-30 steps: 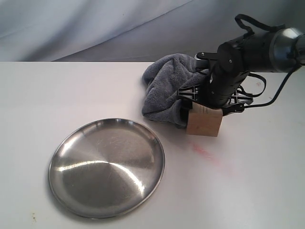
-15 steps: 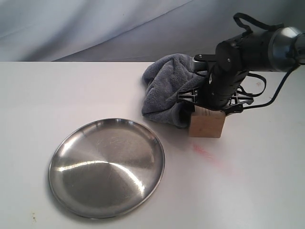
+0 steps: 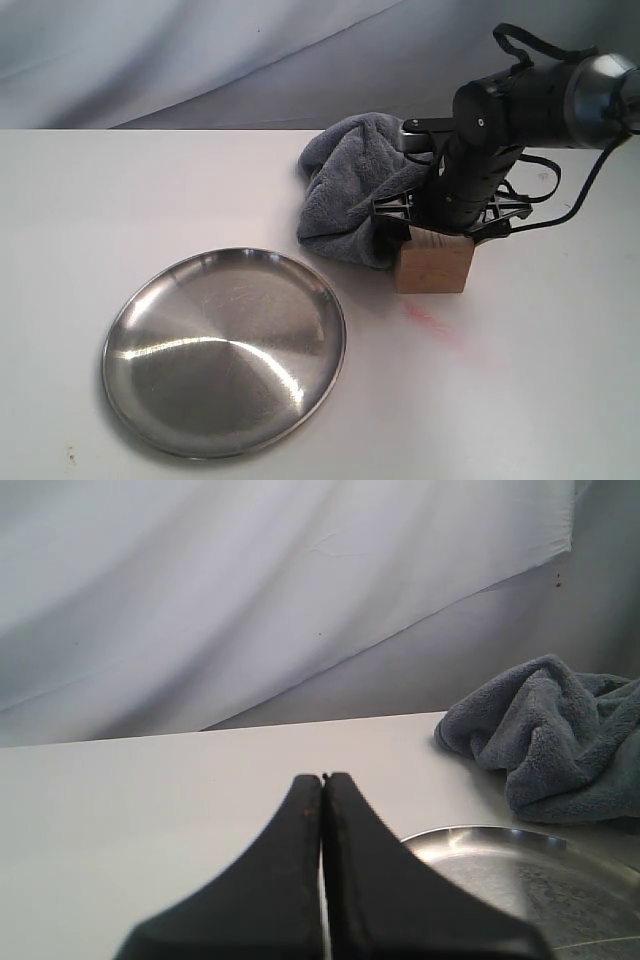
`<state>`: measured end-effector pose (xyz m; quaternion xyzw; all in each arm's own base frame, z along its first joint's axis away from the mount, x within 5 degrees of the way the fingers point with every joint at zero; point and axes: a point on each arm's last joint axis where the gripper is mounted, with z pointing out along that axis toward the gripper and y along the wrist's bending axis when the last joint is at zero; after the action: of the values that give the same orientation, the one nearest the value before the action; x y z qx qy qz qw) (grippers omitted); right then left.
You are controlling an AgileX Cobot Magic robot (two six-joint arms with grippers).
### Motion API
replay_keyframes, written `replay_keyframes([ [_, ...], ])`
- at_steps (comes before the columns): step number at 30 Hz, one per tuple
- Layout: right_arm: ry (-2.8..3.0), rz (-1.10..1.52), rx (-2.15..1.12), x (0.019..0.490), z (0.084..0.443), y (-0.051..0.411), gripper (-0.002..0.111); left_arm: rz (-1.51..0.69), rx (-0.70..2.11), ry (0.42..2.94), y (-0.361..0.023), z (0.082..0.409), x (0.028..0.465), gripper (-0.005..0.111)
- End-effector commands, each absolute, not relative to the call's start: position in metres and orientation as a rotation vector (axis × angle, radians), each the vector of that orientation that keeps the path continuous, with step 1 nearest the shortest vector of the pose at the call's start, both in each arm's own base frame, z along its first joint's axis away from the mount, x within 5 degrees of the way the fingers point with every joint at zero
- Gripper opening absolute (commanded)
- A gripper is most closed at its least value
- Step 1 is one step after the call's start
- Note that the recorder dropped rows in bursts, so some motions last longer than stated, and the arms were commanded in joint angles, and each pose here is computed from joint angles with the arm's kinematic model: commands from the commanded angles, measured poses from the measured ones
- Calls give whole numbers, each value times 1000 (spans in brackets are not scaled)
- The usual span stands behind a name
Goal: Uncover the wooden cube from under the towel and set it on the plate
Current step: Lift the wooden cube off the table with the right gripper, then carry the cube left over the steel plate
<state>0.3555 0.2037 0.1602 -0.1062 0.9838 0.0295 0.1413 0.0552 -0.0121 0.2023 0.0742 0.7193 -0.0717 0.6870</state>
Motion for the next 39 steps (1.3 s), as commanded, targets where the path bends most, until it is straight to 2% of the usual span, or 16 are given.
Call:
replay_keyframes([
  [1,2898,29,-399,348,158,202,29,-169,169,1612,-13,201,55,0],
  [10,2798,64,-424,345,195,199,29,-169,169,1612,-13,201,55,0],
  [23,2800,198,-457,335,214,203,29,-169,169,1612,-13,201,55,0],
  [39,2564,369,-798,289,222,284,29,-169,169,1612,-13,201,55,0],
])
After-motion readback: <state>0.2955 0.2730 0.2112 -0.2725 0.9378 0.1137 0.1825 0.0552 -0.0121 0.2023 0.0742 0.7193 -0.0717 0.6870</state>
